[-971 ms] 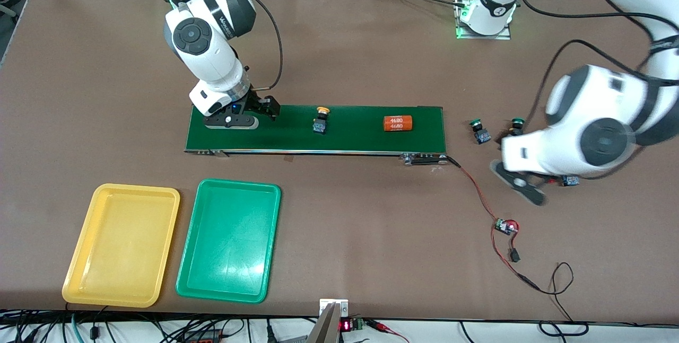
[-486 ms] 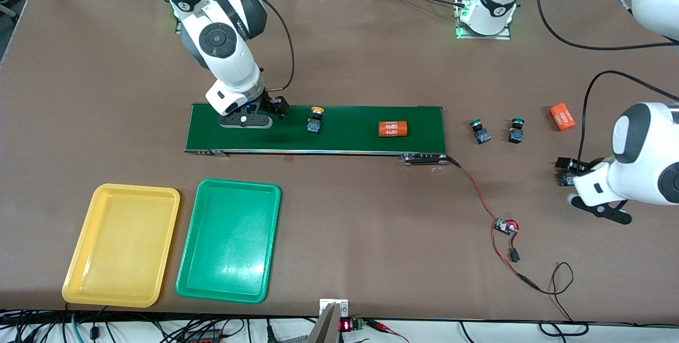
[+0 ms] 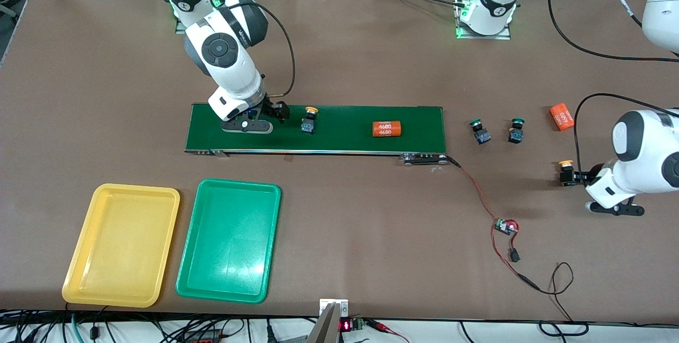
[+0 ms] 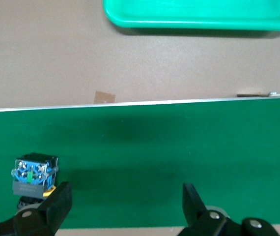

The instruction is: Sort buttons by color to trays

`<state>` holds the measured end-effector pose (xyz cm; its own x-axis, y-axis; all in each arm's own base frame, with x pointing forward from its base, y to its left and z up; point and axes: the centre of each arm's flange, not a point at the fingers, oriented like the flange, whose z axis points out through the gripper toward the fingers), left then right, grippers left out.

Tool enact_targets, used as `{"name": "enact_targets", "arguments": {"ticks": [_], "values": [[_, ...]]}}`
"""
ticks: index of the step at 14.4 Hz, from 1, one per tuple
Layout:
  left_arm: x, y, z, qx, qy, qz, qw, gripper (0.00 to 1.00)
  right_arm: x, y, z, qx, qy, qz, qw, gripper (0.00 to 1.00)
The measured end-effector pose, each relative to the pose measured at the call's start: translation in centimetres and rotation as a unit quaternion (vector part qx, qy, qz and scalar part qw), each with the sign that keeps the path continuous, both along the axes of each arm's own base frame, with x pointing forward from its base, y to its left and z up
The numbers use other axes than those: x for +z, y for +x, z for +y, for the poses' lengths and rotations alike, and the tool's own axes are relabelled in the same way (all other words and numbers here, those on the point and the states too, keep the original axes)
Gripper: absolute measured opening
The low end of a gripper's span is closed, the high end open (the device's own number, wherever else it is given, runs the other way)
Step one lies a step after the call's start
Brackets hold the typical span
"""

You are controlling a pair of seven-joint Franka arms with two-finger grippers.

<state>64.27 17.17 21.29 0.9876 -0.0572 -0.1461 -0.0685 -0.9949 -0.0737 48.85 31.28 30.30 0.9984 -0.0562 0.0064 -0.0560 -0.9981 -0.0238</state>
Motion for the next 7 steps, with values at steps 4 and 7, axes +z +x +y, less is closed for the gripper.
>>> {"name": "enact_targets", "arguments": {"ticks": [4,7], "values": [[-2.6,-1.7,1.4,0.005,-0.012,-0.004,1.000,0.98,0.1,0.2,0.3,0.001,0.004,-0.010,1.000,1.00],[-4.2,-2.7,1.2,0.005,-0.019,0.012,1.000,0.78,-0.2,0.1,0.6,0.003,0.003,-0.007,1.000,1.00]]}}
